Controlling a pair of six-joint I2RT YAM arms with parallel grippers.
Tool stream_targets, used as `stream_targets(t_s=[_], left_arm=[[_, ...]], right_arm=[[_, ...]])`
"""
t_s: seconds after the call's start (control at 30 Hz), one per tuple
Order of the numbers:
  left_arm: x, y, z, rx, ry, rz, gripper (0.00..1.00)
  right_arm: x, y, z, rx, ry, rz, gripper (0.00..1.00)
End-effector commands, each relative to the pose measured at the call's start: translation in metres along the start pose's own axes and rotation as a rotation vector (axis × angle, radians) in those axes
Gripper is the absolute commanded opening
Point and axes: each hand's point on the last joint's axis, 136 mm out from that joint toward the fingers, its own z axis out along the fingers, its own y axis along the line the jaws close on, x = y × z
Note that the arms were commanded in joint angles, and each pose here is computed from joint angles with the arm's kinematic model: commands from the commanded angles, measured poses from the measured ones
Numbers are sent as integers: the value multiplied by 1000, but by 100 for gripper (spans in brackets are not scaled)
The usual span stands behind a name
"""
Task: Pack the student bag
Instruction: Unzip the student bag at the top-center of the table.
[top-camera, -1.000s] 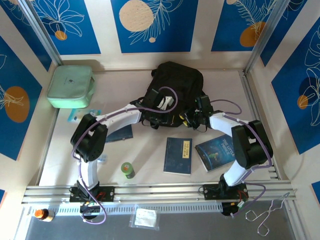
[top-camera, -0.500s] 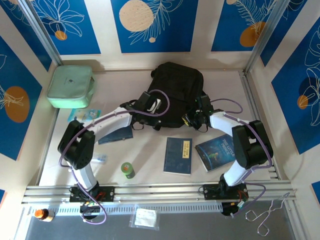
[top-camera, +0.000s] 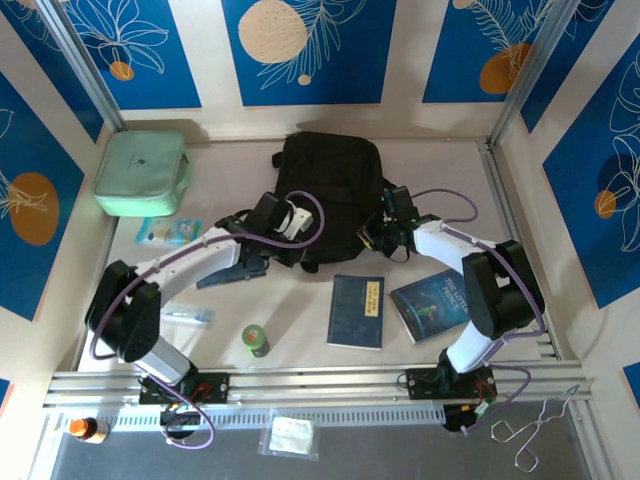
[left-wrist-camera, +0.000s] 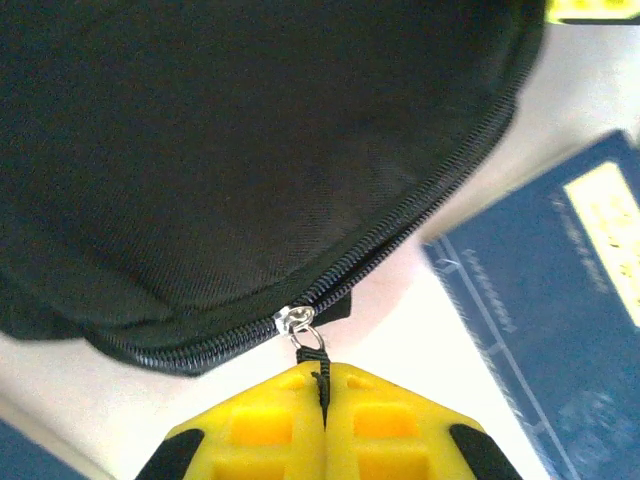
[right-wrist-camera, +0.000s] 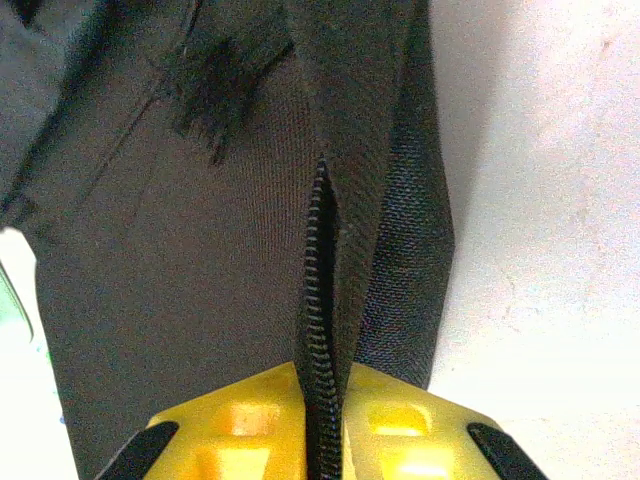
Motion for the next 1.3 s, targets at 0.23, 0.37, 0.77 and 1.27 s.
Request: stream_targets(t_s=[0.23, 0.37, 0.77, 1.27], left_arm=[[-51, -47, 37, 254, -90, -140, 0], [-72, -64, 55, 269, -115, -146, 0], [-62, -49, 56, 155, -80, -139, 0], [-59, -53, 55, 181, -60, -131, 0]], right_arm=[[-77, 15, 0, -101, -102, -60, 14], [-91, 25, -11, -106, -101, -107, 31], [-21, -14, -45, -77, -3, 88, 60], [5, 12, -9, -149, 74, 147, 67]])
